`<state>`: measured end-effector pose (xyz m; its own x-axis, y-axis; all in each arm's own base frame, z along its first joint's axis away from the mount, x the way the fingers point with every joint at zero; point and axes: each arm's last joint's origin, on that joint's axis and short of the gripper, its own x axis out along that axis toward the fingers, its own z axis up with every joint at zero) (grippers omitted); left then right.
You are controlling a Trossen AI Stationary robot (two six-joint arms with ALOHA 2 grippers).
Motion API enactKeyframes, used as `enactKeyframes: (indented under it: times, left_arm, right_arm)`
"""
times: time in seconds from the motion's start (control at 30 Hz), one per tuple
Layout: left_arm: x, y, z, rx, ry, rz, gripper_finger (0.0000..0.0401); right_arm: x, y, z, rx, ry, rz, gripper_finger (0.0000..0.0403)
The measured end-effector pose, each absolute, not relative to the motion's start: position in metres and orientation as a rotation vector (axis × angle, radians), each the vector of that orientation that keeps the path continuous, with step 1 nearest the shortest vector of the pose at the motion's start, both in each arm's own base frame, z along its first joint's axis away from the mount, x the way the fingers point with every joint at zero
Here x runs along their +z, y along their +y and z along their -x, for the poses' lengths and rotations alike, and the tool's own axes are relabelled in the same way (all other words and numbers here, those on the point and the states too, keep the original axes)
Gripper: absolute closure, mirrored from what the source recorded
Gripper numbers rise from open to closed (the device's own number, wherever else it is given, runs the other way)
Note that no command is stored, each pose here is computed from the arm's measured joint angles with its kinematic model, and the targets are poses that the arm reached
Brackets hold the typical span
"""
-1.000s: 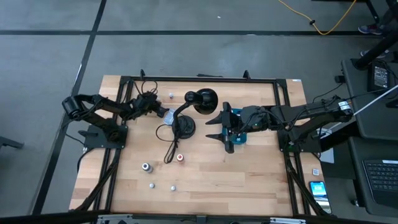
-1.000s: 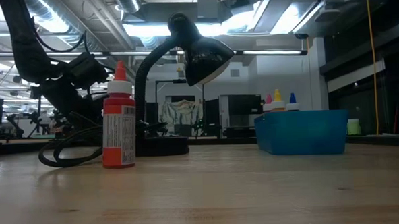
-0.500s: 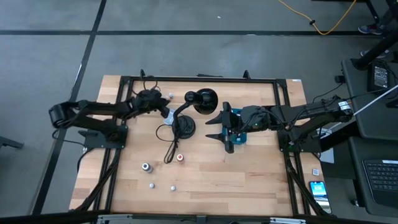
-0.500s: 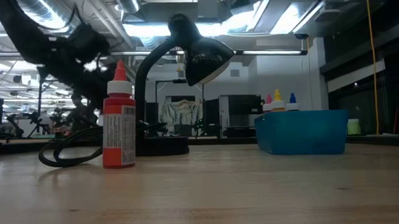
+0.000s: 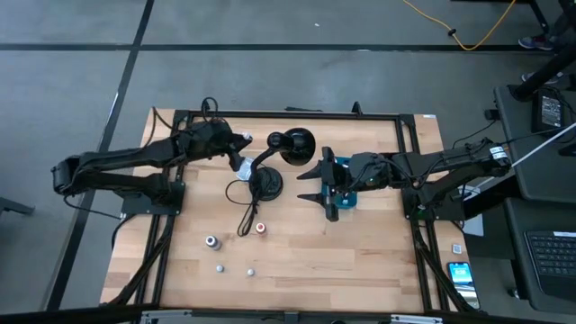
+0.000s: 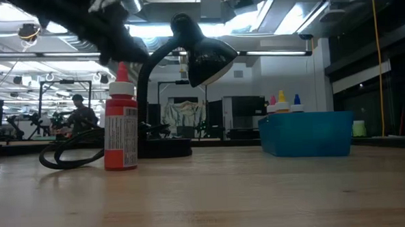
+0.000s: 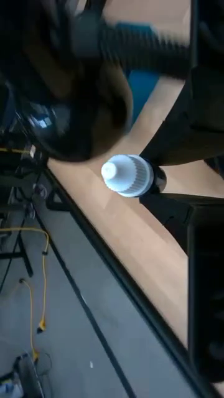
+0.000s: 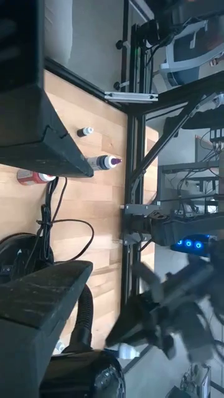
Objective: Pick & Place food coloring
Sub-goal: Put the small brown food coloring bottle into the blue bin
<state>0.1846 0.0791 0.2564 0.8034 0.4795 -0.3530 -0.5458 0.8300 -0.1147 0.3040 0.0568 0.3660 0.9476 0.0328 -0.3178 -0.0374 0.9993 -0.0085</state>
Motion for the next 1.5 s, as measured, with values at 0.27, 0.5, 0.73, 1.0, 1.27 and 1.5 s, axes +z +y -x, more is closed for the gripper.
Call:
enactKeyframes:
  times: [0.27,0.5,0.73,1.0,1.27,1.5]
  left_arm:
    - [0.306,0.057,-0.188,0.477,0.376,0.174,0.0337]
    - [0.348,0.032,-0.187,0.418,0.359,0.142,0.0337]
    - [0.379,0.01,-0.193,0.318,0.336,0.151,0.0337]
    - [0.386,-0.012,-0.228,0.223,0.417,0.115,0.0337]
    - [0.389,-0.031,-0.265,0.161,0.515,0.029,0.0337]
    - [0.383,-0.048,-0.284,0.137,0.569,-0.035,0.0337]
  right_arm:
    - [0.401,0.056,-0.301,0.05,0.239,0.109,0.0172]
    - [0.44,0.047,-0.293,0.017,0.17,0.119,0.0156]
    - [0.464,0.027,-0.288,-0.048,0.186,0.082,0.0127]
    - [0.471,0.024,-0.309,-0.008,0.271,0.076,0.0118]
    - [0.466,0.026,-0.336,0.003,0.394,0.039,0.0118]
    - [0.446,0.03,-0.355,0.035,0.511,0.004,0.0118]
